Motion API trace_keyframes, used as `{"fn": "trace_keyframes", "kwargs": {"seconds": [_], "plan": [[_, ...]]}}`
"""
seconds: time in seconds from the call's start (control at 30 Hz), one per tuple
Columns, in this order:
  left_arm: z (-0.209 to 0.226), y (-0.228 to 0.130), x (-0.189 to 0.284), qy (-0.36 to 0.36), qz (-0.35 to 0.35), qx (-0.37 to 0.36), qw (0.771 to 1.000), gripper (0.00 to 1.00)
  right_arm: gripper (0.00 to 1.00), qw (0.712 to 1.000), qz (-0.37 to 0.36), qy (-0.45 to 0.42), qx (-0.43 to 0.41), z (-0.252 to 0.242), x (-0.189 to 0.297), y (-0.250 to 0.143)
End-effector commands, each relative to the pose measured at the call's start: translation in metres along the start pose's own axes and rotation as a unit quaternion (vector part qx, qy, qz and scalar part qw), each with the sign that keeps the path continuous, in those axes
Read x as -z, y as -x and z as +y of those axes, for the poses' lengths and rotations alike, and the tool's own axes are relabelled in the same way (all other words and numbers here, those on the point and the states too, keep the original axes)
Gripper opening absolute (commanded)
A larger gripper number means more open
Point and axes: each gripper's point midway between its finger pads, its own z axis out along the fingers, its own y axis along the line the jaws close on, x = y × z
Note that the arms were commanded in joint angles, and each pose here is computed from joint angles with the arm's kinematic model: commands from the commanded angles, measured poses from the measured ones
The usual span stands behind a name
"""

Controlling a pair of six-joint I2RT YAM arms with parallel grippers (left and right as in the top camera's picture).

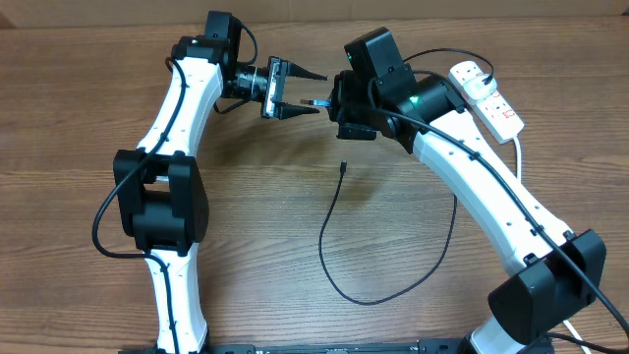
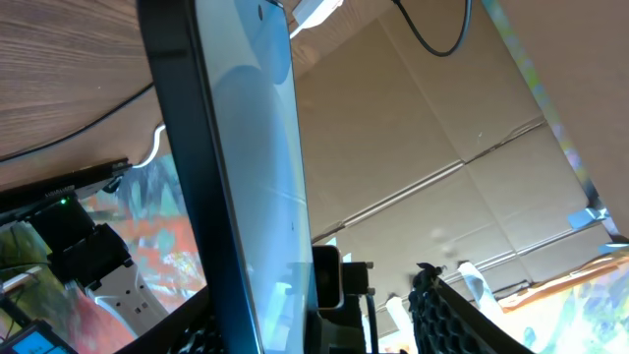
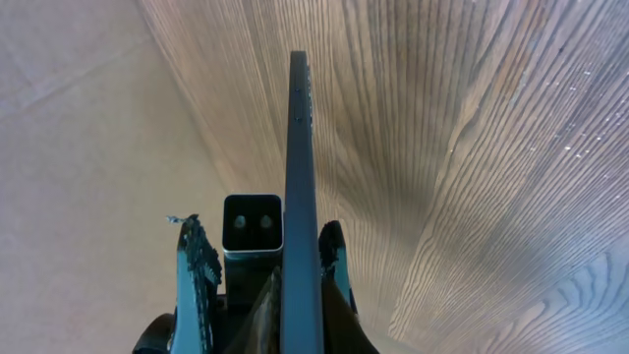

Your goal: Plug charger to phone and switch on socket

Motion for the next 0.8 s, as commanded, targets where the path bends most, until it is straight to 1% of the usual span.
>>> {"fn": "trace_keyframes", "kwargs": {"seconds": [0.0,0.27,0.43,0.63,0.77], "plan": [[-0.008,-0.008,0.002,-0.006,0.006,-0.009,1.0,0.51,0.05,0.999,0.028,0.018,-0.018,0.01,0.012,-0.015],[-0.006,-0.004,0.002,-0.001,-0.007,-0.009,1.0,0.47,0.04,0.999,0.037,0.014,-0.014,0.008,0.012,-0.021],[-0.006,-0.004,0.002,-0.001,-0.007,-0.009,1.0,0.4,0.05,0.999,0.037,0.014,-0.012,0.007,0.012,-0.022],[-0.006,-0.004,0.002,-0.001,-0.006,-0.009,1.0,0.4,0.05,0.999,0.041,0.012,-0.011,0.006,0.012,-0.024],[-0.006,-0.004,0.002,-0.002,-0.006,-0.009,1.0,0.38,0.08,0.999,0.044,0.01,-0.008,0.004,0.012,-0.027]]}}
